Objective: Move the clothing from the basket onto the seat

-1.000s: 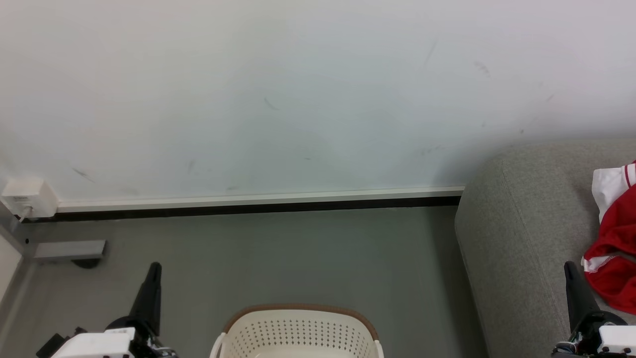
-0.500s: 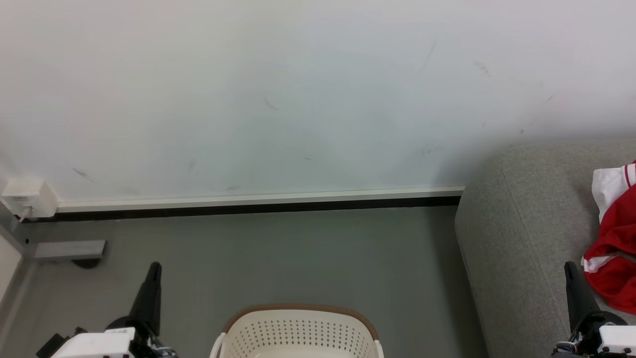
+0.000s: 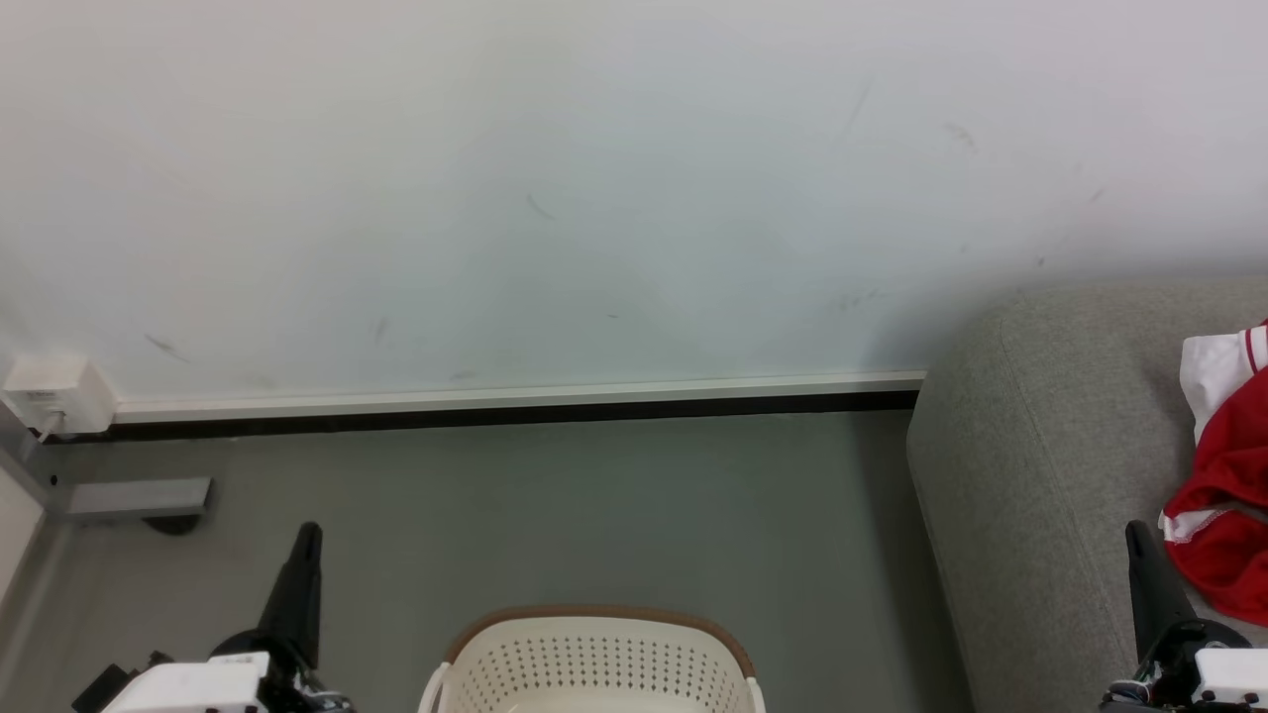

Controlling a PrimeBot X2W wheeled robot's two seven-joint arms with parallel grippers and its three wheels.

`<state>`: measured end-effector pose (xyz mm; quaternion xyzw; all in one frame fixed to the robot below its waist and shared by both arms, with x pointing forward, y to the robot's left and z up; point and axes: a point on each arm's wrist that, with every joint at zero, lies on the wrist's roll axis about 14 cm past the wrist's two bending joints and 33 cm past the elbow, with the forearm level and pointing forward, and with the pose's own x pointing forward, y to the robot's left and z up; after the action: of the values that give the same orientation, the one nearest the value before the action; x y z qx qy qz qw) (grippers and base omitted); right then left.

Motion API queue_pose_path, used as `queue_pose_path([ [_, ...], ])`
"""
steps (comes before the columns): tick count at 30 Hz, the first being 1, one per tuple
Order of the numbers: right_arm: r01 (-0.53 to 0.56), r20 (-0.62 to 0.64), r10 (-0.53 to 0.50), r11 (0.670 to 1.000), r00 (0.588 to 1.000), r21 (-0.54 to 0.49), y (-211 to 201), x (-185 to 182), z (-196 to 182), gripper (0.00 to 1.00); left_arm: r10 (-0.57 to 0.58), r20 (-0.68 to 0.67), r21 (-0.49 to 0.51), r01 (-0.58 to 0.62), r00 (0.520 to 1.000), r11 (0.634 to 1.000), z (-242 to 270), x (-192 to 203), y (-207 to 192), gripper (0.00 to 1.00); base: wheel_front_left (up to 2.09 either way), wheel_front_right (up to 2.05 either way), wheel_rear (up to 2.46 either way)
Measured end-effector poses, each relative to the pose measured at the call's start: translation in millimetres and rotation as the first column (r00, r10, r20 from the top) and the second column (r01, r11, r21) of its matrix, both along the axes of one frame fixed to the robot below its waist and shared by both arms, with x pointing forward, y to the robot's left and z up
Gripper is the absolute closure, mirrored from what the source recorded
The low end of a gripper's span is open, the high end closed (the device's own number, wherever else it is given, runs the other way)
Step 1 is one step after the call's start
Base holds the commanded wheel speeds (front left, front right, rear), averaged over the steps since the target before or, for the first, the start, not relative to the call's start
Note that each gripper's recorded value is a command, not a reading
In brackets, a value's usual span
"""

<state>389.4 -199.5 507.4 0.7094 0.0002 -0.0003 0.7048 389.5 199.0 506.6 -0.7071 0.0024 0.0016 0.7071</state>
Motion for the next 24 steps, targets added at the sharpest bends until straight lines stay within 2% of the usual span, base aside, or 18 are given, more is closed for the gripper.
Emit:
queue_pose_path([
  [24,0.002,0.0,-0.002,1.0,1.0,0.001,-0.4,-0.1,0.0,1.0,0.0,0.0,0.0,0.0,1.0,1.0,0.0,0.0,0.0,1.0,0.0,0.0,0.0],
])
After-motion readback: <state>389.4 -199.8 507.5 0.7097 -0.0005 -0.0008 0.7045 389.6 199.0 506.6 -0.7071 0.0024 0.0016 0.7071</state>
